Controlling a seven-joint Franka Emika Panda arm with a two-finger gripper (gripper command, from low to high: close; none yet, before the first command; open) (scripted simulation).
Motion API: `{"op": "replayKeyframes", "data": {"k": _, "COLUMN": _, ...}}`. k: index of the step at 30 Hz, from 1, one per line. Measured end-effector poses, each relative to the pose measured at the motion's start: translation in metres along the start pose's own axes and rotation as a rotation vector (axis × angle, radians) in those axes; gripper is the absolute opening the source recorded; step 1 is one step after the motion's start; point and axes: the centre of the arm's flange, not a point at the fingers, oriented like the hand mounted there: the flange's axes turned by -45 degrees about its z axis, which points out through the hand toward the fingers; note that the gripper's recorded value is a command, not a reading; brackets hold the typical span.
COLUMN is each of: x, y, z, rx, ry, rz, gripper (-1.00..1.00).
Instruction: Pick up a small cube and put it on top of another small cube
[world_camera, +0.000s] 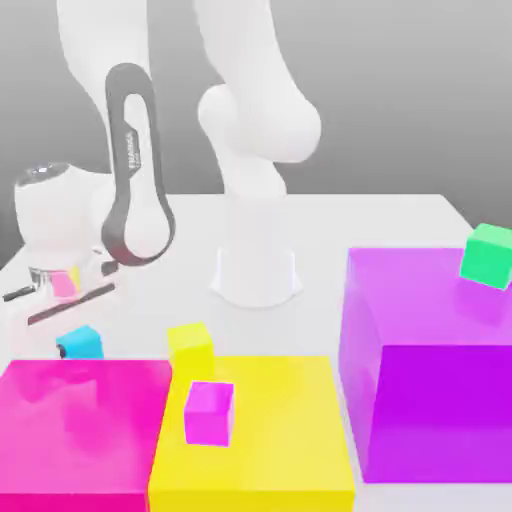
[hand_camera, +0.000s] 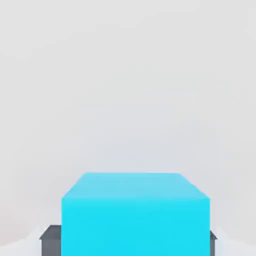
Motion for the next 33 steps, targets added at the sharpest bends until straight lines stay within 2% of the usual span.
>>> {"op": "replayKeyframes", "data": {"k": 3, "x": 0.000, "y": 0.000, "z": -0.004, "rx": -0.001, "ry": -0.001, "rz": 0.000, "gripper": -1.00}}
{"op": "replayKeyframes", "data": {"k": 10, "x": -0.007, "y": -0.001, "z": -0.064, "rx": -0.001, "ry": -0.001, "rz": -0.025, "gripper": -1.00}}
{"op": "replayKeyframes", "data": {"k": 16, "x": -0.094, "y": 0.005, "z": -0.118, "rx": 0.001, "ry": -0.001, "rz": -0.337, "gripper": -1.00}}
{"op": "replayKeyframes", "data": {"k": 23, "x": -0.190, "y": 0.052, "z": -0.176, "rx": 0.001, "ry": -0.001, "rz": -0.720, "gripper": -1.00}}
{"op": "replayKeyframes", "data": {"k": 29, "x": -0.207, "y": 0.065, "z": -0.138, "rx": 0.001, "ry": 0.001, "rz": -0.801, "gripper": -1.00}}
{"op": "replayKeyframes", "data": {"k": 30, "x": -0.207, "y": 0.066, "z": -0.128, "rx": 0.001, "ry": 0.000, "rz": -0.802, "gripper": 1.00}}
{"op": "replayKeyframes", "data": {"k": 33, "x": -0.207, "y": 0.066, "z": -0.128, "rx": 0.001, "ry": 0.000, "rz": -0.802, "gripper": 1.00}}
